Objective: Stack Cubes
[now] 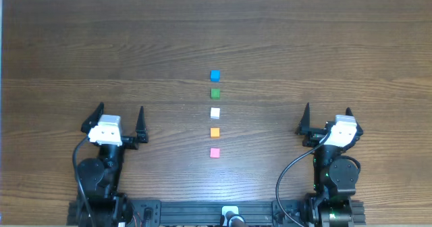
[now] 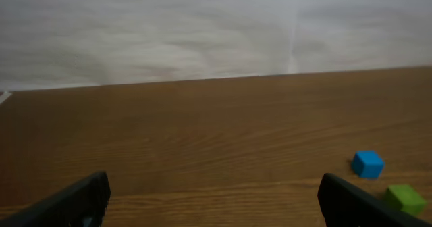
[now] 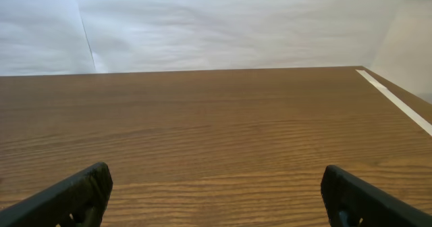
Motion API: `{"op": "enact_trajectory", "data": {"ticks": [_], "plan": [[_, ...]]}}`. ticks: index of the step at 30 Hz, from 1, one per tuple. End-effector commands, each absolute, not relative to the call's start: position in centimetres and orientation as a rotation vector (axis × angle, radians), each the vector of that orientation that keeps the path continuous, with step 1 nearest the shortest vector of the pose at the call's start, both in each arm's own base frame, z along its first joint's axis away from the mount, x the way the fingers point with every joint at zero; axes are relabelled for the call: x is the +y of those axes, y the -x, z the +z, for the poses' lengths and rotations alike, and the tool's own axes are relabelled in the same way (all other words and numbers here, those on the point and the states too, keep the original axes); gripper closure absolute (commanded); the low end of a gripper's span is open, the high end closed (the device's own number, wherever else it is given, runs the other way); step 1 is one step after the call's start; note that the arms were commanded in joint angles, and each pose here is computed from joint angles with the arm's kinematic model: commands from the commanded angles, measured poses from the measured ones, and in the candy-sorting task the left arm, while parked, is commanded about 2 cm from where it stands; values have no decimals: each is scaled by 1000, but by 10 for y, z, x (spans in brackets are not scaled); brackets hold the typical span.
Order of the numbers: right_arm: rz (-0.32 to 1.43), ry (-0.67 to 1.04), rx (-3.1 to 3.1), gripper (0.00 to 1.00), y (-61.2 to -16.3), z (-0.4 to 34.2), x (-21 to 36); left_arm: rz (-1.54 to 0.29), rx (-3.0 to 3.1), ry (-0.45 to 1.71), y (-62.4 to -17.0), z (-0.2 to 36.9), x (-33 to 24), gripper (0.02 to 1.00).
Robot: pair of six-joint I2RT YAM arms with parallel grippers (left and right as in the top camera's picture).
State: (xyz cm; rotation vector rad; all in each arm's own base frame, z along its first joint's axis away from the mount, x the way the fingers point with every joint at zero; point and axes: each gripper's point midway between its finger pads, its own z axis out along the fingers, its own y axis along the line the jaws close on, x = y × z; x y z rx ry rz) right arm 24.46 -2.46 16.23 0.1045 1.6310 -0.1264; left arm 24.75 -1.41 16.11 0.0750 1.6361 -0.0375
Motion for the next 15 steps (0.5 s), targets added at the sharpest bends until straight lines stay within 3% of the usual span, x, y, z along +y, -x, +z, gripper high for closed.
{"op": "enact_trajectory", "data": {"ticks": [1,7,15], "plan": [[-125,-98,1628,7,-245,160,-24,-63,1639,-32,-248,159,-13,18],[-125,-98,1628,9,-245,161,-24,-101,1630,7,-248,161,-13,18],[-125,-98,1628,7,-245,161,-24,-301,1573,143,-244,192,-19,20]]}}
